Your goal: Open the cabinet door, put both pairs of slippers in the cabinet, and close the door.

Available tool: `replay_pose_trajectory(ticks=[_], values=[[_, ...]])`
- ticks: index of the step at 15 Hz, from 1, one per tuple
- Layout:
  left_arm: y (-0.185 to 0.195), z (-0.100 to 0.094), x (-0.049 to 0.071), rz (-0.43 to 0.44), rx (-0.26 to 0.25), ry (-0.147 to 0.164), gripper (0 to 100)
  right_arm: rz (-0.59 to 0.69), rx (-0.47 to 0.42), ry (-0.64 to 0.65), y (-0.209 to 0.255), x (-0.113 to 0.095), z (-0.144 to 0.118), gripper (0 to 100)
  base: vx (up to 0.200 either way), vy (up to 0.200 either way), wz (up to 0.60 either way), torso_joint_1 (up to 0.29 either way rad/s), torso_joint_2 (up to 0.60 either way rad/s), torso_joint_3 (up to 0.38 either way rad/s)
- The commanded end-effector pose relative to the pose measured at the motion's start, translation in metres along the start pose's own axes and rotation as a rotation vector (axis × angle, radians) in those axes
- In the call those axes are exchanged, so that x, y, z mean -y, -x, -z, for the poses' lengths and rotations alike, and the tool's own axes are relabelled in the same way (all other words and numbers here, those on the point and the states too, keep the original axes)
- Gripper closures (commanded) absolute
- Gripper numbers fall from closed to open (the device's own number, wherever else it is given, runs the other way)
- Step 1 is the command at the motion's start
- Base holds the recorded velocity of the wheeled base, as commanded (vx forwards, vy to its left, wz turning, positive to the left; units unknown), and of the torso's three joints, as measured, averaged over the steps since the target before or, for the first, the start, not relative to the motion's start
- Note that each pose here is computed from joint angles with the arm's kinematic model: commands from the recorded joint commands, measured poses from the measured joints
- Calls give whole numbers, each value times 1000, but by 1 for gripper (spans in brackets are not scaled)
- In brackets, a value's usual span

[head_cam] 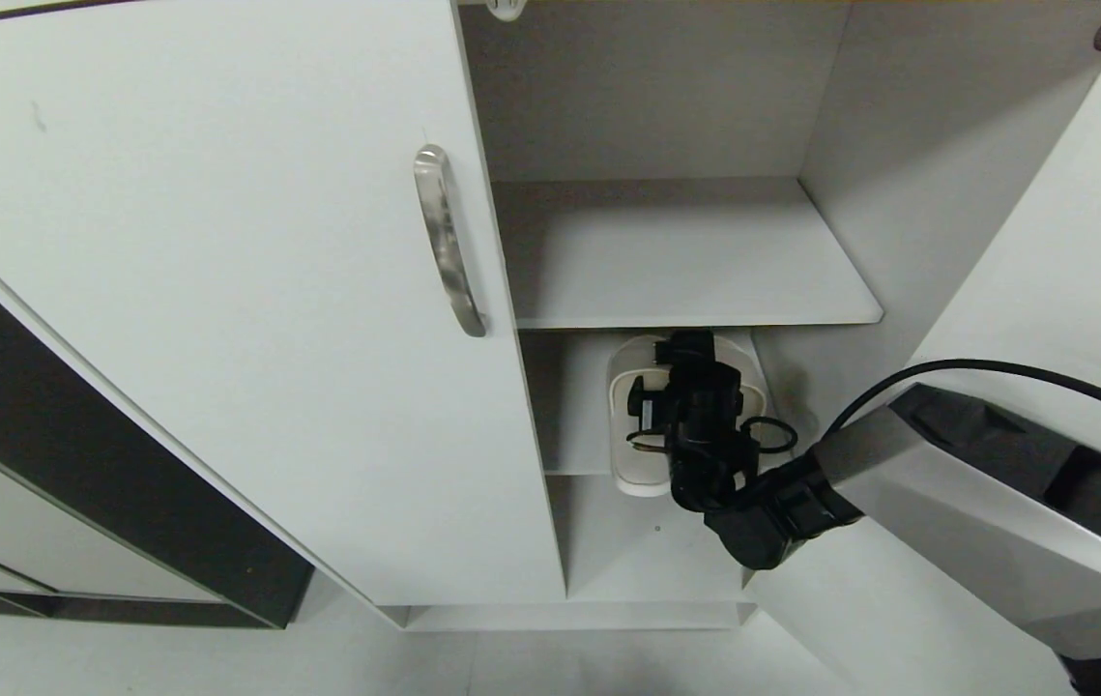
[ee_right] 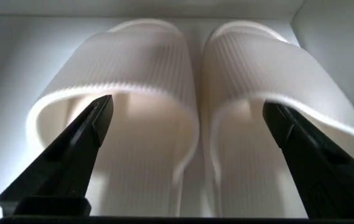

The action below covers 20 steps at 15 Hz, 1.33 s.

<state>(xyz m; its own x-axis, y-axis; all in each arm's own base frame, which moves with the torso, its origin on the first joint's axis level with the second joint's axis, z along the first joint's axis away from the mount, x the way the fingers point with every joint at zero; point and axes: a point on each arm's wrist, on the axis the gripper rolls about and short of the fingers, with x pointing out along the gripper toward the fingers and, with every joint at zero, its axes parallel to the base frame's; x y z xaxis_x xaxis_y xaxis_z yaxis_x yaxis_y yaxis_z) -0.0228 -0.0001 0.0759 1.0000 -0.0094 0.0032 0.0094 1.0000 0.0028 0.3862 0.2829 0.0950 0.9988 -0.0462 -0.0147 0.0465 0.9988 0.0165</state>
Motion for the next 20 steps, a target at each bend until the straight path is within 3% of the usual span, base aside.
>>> replay_pose_trajectory(ticks=[1, 7, 8, 15, 20], values=[[0, 0, 0, 0, -2, 0, 100, -39, 9, -5, 32, 0, -13, 0, 0, 0, 0, 0, 0, 0], [0, 0, 0, 0, 0, 0, 100, -141, -15, 29, 113, 24, 9, 0, 0, 0, 0, 0, 0, 0], [0, 0, 0, 0, 0, 0, 100, -146, -9, 27, 115, 24, 6, 100, 0, 0, 0, 0, 0, 0], [0, 0, 0, 1, -2, 0, 100, -153, -7, 25, 118, 22, 4, 100, 0, 0, 0, 0, 0, 0], [0, 0, 0, 0, 0, 0, 100, -159, -11, 33, 122, 23, 4, 100, -200, 0, 0, 0, 2, 5]])
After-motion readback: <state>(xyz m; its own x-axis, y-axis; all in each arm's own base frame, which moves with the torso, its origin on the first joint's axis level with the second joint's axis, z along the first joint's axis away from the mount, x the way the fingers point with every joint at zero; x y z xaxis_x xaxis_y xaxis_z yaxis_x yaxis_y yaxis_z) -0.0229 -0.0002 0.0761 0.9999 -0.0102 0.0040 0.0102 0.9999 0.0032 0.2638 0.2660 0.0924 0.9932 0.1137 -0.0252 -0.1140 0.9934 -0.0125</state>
